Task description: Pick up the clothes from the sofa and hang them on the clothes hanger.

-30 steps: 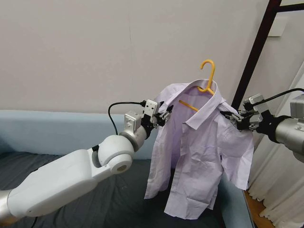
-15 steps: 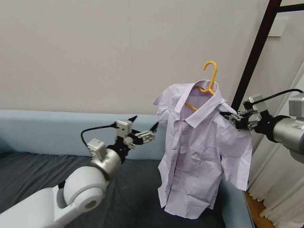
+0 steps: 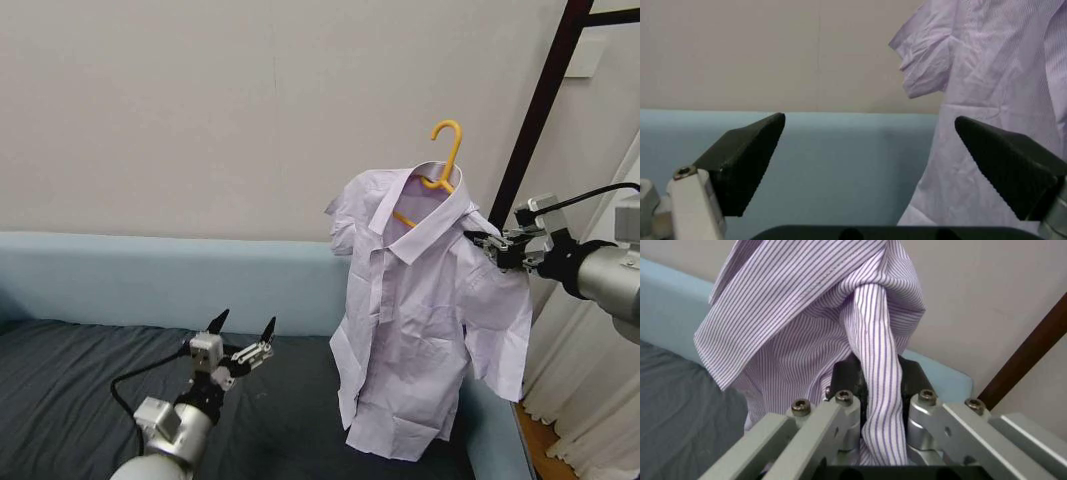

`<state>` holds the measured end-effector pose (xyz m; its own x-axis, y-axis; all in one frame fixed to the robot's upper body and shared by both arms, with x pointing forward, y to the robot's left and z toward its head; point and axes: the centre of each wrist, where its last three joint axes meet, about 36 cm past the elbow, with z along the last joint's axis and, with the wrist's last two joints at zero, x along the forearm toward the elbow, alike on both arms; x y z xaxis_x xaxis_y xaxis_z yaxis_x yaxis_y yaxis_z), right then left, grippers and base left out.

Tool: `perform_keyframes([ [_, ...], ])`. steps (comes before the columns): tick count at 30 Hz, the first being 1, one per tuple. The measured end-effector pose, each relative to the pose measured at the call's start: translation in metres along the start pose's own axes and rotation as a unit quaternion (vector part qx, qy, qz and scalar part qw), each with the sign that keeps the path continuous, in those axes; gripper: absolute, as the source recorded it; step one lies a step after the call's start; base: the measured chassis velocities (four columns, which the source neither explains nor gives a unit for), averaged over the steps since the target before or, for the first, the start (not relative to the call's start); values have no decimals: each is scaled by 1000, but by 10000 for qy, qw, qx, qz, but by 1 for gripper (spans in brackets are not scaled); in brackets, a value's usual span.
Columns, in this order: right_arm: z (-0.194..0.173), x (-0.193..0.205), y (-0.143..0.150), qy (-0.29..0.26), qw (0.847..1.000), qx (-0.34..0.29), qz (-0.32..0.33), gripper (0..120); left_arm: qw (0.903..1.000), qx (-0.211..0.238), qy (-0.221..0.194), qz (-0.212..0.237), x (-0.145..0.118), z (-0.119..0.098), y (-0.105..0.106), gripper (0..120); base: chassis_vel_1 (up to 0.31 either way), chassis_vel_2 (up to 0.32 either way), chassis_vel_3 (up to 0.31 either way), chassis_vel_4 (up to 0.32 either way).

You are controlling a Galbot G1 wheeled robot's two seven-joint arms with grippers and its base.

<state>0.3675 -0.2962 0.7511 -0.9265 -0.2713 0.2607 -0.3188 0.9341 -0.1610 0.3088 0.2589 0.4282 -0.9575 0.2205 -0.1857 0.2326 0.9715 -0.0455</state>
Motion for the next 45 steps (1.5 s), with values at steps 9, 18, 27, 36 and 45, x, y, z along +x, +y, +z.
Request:
perform_keyframes([
  [9, -4, 8, 13, 129, 9994, -139, 279, 7, 9990, 34, -4, -450, 71, 34, -9, 100, 0, 0, 0, 0],
  [18, -23, 25, 9, 325, 9963, -289, 738, 7, 9972, 121, 113, -727, 97, 49, -24, 100, 0, 0, 0, 0],
  [27, -50, 40, -12, 461, 9840, -733, 1559, 7, 9972, 132, 99, -723, 95, 49, -25, 100, 0, 0, 0, 0],
  [36, -84, 48, -77, 547, 9538, -1214, 2694, 7, 9973, 143, 102, -720, 94, 48, -25, 100, 0, 0, 0, 0],
  [45, -65, 19, -127, 533, 9329, -776, 3477, 7, 9973, 148, 103, -719, 93, 48, -25, 100, 0, 0, 0, 0],
])
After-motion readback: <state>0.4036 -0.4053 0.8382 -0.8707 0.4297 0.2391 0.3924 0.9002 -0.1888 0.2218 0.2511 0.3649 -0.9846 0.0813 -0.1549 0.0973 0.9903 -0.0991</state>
